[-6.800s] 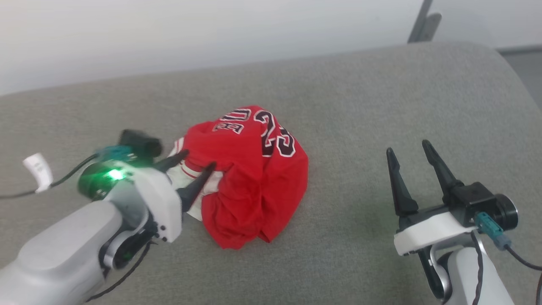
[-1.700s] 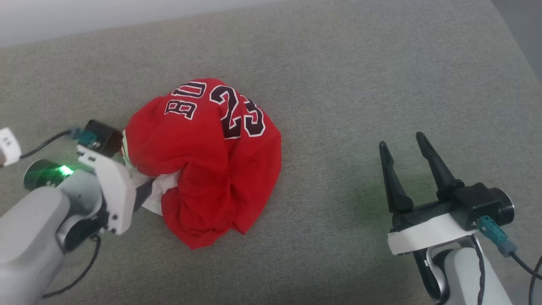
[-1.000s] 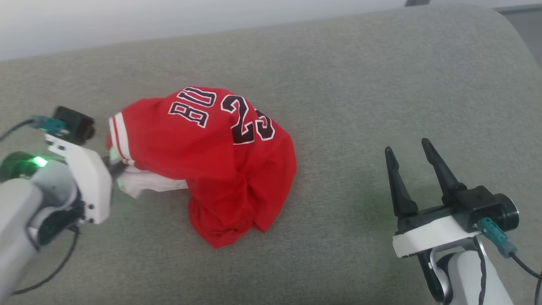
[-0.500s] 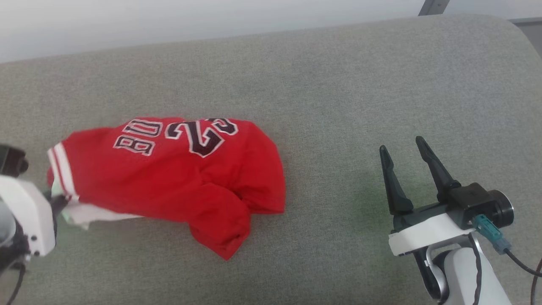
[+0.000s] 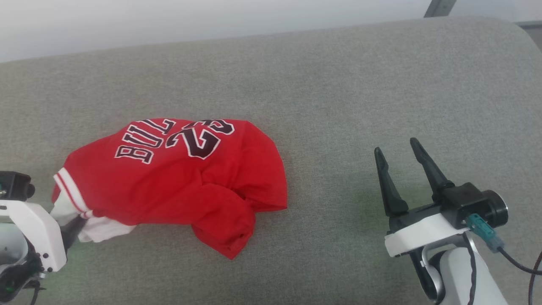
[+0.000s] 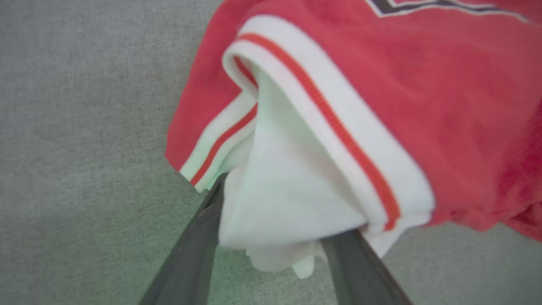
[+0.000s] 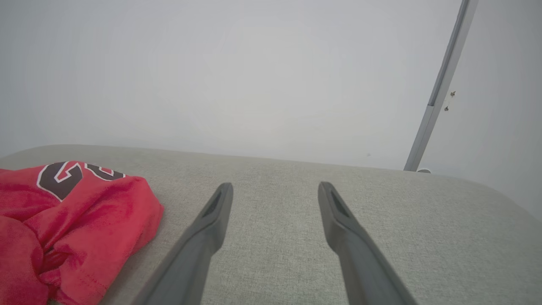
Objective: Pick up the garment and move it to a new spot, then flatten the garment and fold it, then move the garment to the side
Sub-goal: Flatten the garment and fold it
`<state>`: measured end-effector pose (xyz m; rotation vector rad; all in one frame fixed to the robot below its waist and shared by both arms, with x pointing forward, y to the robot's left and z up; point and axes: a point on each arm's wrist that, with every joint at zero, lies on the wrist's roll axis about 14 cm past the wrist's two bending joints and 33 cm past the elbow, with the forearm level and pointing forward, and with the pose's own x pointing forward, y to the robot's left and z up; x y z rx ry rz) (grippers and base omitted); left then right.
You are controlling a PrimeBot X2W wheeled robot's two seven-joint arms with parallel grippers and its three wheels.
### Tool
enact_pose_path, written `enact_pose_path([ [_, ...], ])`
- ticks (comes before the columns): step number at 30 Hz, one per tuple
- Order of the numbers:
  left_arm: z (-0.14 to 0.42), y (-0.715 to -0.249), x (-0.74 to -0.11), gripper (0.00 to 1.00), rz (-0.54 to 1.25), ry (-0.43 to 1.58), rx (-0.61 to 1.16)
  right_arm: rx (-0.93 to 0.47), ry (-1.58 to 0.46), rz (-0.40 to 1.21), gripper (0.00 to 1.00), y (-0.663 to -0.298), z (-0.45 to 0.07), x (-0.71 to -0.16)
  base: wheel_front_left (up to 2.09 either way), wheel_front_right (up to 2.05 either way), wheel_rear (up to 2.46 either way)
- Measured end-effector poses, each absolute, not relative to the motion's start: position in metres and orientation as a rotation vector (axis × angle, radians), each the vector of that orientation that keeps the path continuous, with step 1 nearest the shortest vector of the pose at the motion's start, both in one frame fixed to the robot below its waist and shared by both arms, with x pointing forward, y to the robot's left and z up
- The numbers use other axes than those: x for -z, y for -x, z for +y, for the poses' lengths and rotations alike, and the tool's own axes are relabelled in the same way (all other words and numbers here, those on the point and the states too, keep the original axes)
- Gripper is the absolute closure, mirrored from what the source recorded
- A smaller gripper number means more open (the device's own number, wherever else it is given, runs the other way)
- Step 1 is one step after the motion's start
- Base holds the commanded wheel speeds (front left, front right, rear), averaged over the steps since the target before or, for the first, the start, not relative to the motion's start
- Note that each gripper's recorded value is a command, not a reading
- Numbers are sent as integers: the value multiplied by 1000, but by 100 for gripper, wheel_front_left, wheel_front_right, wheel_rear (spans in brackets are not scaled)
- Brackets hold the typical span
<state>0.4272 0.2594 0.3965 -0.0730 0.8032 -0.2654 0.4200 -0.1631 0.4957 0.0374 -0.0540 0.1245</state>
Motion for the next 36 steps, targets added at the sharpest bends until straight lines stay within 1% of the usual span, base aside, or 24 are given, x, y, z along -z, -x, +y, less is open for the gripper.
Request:
enact_pose_path([
  [9,264,-424,-424,0,648,89,249,-193,-38,-36,0,-417,-139,-492,0,0,0],
  [14,266,-413,-431,0,584,101,234,-239,-36,-26,0,-415,-124,-490,0,0,0],
  [18,268,-404,-443,0,490,92,221,-294,-29,-29,0,-415,-105,-494,0,0,0],
  [25,279,-386,-459,0,354,94,160,-407,-23,-6,0,-415,-73,-497,0,0,0],
  [30,285,-376,-466,0,294,102,113,-515,-12,53,0,-415,-42,-494,0,0,0],
  [33,288,-379,-487,0,196,110,78,-583,2,93,0,-414,-24,-491,0,0,0],
  [36,291,-366,-487,0,161,119,44,-648,18,144,0,-412,-7,-486,0,0,0],
])
